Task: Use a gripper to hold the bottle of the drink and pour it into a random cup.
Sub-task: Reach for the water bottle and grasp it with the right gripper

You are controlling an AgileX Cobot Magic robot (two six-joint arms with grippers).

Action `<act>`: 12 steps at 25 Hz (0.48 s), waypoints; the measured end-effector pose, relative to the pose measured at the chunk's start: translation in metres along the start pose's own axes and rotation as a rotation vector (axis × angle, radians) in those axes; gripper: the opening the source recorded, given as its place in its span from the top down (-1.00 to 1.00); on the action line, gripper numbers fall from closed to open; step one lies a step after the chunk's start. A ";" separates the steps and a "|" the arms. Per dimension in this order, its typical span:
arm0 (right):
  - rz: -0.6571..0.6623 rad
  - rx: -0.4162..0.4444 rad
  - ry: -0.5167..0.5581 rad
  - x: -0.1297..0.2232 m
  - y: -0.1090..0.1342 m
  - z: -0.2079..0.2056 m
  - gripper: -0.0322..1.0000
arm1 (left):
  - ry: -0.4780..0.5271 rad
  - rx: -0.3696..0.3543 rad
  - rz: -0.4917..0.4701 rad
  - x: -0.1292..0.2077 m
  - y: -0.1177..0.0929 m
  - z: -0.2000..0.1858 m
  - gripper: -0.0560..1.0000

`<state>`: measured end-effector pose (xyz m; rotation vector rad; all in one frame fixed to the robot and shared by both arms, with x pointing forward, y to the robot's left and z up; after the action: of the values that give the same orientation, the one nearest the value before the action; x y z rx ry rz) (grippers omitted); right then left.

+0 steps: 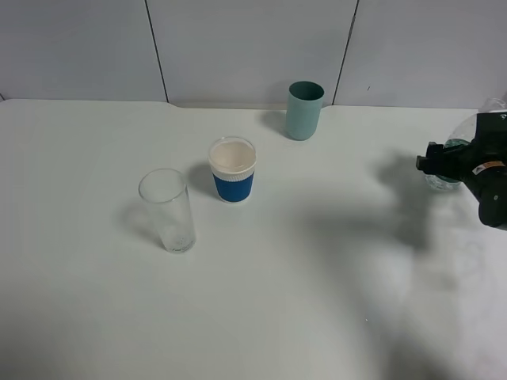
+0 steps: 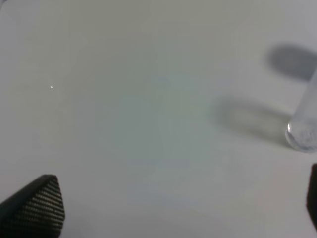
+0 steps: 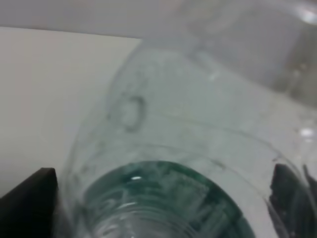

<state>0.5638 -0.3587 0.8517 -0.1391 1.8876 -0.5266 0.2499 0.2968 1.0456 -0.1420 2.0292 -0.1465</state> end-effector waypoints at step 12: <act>-0.001 0.002 0.003 0.001 -0.003 0.000 -0.08 | 0.000 0.000 0.000 0.000 0.000 0.000 -0.99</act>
<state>0.5633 -0.3616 0.8516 -0.1381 1.8895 -0.5289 0.2499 0.2968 1.0456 -0.1420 2.0292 -0.1465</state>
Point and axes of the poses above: a point on each arm's last joint axis where the gripper is mounted, z pointing out along that axis toward the gripper, y along the wrist's bending axis when the last joint is at zero, x = y × z, the point moved 2 cm from there along z, pointing out along that axis toward the gripper, and after that the axes turned 11 degrees about -z, right-handed, at the moved point
